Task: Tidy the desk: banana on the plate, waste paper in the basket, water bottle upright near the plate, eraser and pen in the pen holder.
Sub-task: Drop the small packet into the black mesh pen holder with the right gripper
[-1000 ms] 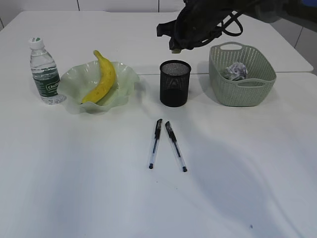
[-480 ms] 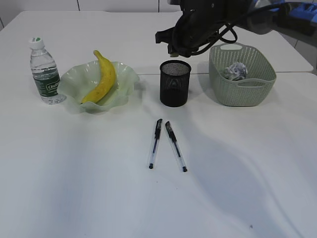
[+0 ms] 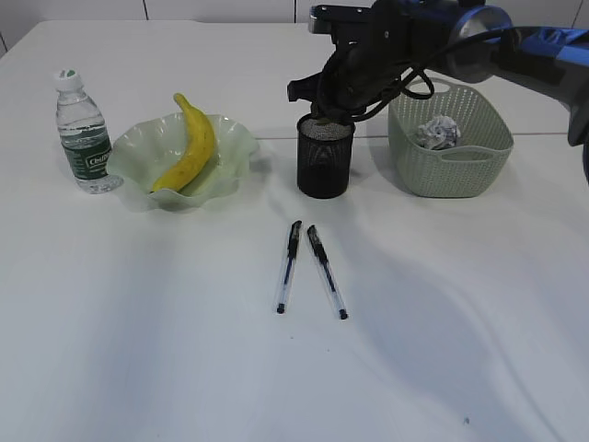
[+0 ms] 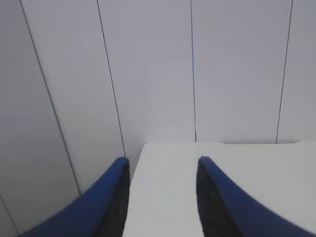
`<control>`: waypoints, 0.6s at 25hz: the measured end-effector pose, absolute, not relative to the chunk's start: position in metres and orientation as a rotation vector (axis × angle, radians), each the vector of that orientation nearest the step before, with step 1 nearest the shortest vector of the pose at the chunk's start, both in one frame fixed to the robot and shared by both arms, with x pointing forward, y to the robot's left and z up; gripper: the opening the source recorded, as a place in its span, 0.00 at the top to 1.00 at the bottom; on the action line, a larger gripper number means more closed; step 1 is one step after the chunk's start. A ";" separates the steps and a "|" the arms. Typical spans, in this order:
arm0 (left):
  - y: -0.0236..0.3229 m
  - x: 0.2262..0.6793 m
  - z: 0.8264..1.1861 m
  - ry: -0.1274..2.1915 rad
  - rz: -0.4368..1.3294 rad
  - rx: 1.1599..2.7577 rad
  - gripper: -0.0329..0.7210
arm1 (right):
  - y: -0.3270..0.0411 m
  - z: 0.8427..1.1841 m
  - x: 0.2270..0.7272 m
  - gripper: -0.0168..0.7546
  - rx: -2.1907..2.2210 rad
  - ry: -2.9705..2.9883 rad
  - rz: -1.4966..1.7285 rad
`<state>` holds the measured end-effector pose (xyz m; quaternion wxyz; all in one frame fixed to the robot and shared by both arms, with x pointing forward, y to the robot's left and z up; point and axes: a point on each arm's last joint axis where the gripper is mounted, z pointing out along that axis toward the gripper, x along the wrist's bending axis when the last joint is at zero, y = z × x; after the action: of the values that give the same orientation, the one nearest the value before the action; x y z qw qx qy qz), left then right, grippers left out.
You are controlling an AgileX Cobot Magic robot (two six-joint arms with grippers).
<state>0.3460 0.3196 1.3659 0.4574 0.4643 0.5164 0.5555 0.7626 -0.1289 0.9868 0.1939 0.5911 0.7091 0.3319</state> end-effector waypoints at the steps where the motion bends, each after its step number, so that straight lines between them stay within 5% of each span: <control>1: 0.320 0.346 1.366 1.272 1.369 1.144 0.55 | -0.129 0.987 0.763 0.76 1.658 1.989 0.930; 7: 0.320 0.346 1.366 1.272 1.369 1.144 0.55 | -0.129 0.987 0.764 0.74 1.638 1.980 0.932; 15: 0.319 0.346 1.366 1.272 1.367 1.144 0.55 | -0.129 0.989 0.766 0.59 1.615 1.956 0.960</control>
<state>0.3460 0.3194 1.3659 0.4582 0.4644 0.5163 0.5549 0.7661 -0.1291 0.9890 0.2132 0.5817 0.7047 0.3458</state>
